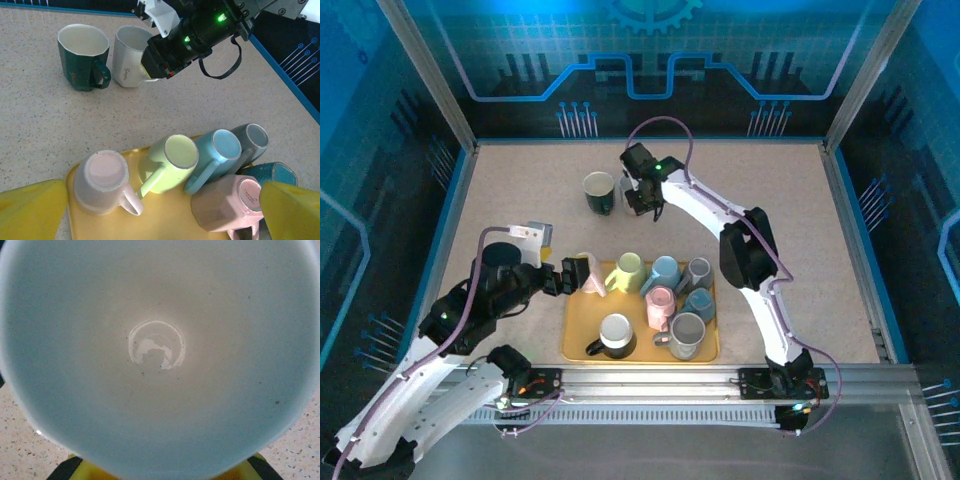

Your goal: Turn the mug right side up

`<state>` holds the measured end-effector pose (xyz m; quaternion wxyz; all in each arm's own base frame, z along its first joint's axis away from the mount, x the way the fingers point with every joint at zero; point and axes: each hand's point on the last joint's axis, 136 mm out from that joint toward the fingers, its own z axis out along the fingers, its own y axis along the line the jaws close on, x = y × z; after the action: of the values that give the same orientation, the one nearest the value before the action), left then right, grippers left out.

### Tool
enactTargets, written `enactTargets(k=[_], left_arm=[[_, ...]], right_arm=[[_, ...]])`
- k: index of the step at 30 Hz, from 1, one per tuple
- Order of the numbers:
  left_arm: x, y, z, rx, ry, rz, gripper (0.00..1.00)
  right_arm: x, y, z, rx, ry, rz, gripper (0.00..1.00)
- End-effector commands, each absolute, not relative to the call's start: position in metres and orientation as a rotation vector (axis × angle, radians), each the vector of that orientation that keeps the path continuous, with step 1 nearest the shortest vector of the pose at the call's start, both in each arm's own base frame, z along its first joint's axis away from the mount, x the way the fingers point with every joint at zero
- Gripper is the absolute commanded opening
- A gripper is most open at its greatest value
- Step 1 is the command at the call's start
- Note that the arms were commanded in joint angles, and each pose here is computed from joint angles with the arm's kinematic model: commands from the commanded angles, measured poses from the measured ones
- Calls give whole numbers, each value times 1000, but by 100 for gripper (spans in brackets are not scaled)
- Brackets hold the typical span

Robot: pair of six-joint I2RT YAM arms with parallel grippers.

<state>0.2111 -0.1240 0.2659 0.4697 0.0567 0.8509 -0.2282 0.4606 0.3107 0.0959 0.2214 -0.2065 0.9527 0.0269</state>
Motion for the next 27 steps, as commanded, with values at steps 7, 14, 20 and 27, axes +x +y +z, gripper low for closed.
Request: enactTargets(k=[7, 14, 20, 27], left_arm=[[212, -123, 268, 152, 2060, -553, 99], [212, -122, 268, 148, 2062, -548, 99], [212, -121, 268, 145, 2063, -541, 99], [213, -121, 267, 147, 2067, -533, 99]], right_arm=[[468, 335, 103, -566, 2585, 106, 3], [465, 333, 103, -555, 2598, 110, 24], [459, 330, 111, -560, 2587, 124, 33], [450, 331, 144, -558, 2528, 208, 57]])
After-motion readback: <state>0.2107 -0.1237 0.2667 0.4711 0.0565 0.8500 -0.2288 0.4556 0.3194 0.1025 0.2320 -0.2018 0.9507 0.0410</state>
